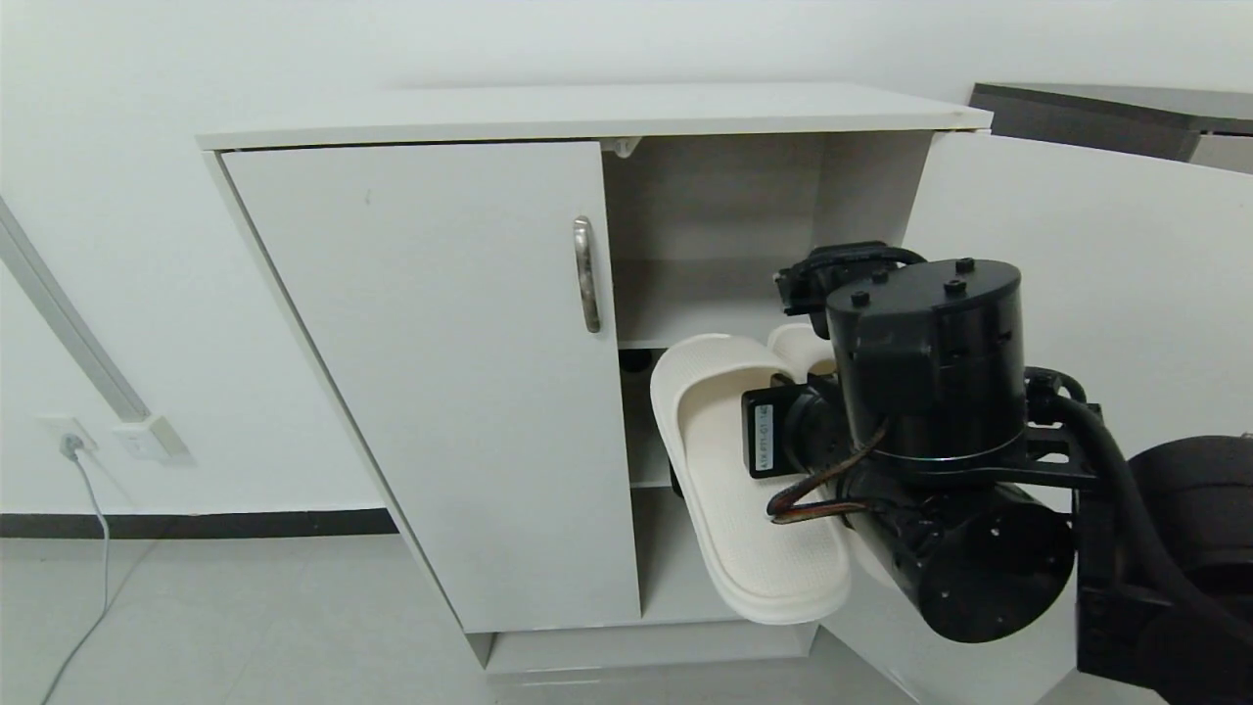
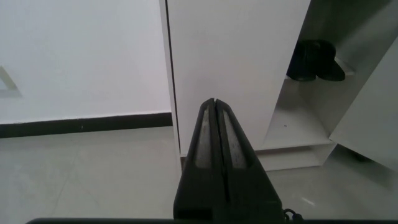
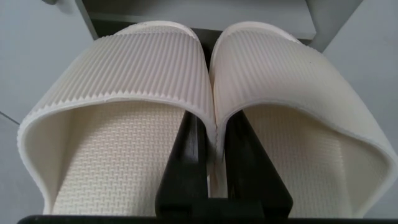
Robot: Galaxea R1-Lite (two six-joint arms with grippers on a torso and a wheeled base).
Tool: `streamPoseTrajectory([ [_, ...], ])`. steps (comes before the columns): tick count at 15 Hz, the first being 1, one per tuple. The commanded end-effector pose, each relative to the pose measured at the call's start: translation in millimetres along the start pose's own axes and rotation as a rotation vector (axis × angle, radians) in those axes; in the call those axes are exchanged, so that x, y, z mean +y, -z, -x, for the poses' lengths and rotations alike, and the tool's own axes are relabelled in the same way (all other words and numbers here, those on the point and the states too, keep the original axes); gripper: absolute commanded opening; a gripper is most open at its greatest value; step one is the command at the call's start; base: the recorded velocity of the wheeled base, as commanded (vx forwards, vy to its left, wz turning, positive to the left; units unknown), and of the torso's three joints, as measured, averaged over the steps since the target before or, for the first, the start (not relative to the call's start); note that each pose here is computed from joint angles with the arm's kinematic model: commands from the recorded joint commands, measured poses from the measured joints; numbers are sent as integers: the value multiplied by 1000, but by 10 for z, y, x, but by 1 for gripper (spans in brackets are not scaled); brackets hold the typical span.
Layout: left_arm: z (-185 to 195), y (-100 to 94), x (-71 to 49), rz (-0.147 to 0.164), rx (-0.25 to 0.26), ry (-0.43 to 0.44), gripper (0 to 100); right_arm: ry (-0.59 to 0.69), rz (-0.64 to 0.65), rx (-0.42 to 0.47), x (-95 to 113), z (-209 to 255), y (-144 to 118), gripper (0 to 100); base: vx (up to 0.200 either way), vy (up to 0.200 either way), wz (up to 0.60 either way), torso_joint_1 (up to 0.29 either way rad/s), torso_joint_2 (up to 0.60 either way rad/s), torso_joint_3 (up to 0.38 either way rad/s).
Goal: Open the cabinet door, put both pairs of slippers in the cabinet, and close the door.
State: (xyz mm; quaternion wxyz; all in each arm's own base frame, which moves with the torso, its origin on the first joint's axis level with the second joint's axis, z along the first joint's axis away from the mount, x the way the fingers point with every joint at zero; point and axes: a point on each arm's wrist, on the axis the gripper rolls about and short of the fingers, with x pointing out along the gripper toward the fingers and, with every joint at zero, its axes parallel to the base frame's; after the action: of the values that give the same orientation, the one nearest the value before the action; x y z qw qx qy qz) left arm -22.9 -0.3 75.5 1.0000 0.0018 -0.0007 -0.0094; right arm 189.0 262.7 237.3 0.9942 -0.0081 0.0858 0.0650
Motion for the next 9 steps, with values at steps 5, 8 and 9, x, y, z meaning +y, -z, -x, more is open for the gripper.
streamPoseTrajectory([
  [5, -1, 0, 0, -1, 1, 0, 0, 18, -5, -1, 23, -110, 30, 0, 0, 0, 0, 0, 0, 0],
  [8, -1, 0, 0, -1, 1, 0, 0, 18, -5, -2, 21, -107, 25, 0, 0, 0, 0, 0, 0, 0],
  [9, -1, 0, 0, -1, 1, 0, 0, 18, -5, -2, 21, -107, 25, 0, 200, 0, 0, 2, -2, 2],
])
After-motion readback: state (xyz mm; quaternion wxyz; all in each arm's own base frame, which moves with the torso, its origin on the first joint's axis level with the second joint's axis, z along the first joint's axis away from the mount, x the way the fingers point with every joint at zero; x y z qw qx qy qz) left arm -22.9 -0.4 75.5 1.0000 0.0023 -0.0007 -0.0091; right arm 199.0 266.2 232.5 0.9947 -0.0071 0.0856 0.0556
